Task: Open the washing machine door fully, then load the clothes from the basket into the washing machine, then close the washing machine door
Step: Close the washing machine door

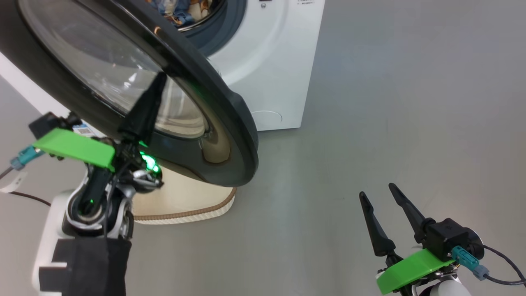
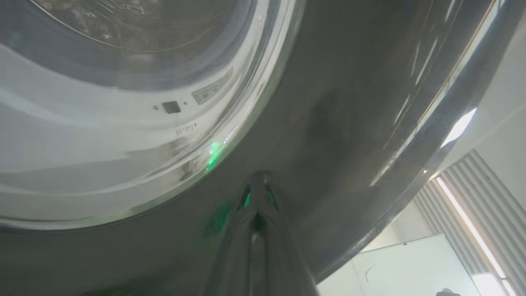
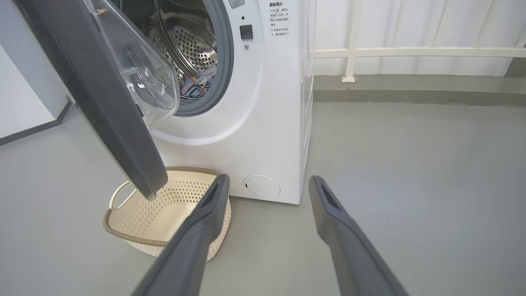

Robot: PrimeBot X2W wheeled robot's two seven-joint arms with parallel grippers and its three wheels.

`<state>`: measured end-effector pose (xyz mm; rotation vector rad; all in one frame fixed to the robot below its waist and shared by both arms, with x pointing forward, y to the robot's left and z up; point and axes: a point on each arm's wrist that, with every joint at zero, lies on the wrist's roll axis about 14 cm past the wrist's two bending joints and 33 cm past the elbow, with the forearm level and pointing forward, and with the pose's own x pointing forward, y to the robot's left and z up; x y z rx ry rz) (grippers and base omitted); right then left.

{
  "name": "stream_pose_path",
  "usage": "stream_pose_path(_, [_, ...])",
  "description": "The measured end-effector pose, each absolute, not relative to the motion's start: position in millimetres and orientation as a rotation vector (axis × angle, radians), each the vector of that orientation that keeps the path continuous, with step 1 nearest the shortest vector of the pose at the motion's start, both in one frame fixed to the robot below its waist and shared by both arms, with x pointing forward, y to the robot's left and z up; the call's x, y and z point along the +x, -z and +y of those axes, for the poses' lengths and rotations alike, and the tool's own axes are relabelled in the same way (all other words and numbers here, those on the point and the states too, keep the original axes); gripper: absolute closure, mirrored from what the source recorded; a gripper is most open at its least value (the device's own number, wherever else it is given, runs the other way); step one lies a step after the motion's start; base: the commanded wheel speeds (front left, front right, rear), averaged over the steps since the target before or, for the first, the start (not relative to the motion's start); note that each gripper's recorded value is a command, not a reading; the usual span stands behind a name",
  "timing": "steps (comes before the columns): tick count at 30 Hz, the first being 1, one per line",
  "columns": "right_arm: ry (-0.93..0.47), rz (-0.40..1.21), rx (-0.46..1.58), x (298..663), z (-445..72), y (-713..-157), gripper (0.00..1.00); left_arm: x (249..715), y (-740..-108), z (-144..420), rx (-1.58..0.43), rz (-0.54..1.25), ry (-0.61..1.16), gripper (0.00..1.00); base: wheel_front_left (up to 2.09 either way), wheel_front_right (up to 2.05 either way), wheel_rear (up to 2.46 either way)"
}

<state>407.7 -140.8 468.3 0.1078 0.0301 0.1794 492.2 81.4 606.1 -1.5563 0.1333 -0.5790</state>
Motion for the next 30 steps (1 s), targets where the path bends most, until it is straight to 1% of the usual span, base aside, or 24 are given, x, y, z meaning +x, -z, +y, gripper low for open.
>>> stream_pose_path(5, [-0.166, 0.048, 0.108, 406.4, -145.1, -462.4, 0.0, 505.1, -602.1, 79.1, -1.554, 0.115, 0.537, 1.0, 0.0, 0.0, 0.0])
stream_pose_path(11, [-0.146, 0.046, 0.105, 408.2, -152.2, -462.5, 0.0, 513.0, -596.9, 69.2, -1.558, 0.132, 0.536, 1.0, 0.0, 0.0, 0.0])
stream_pose_path(20, [-0.129, 0.044, 0.101, 407.6, -158.1, -463.3, 0.0, 515.6, -593.7, 63.6, -1.56, 0.143, 0.535, 1.0, 0.0, 0.0, 0.0])
stream_pose_path(27, [-0.133, 0.027, 0.103, 407.1, -156.5, -469.3, 0.0, 512.0, -601.8, 68.8, -1.525, 0.111, 0.53, 1.0, 0.0, 0.0, 0.0])
stream_pose_path(30, [-0.135, 0.013, 0.104, 406.2, -155.6, -474.6, 0.0, 508.0, -608.9, 76.1, -1.492, 0.07, 0.516, 1.0, 0.0, 0.0, 0.0])
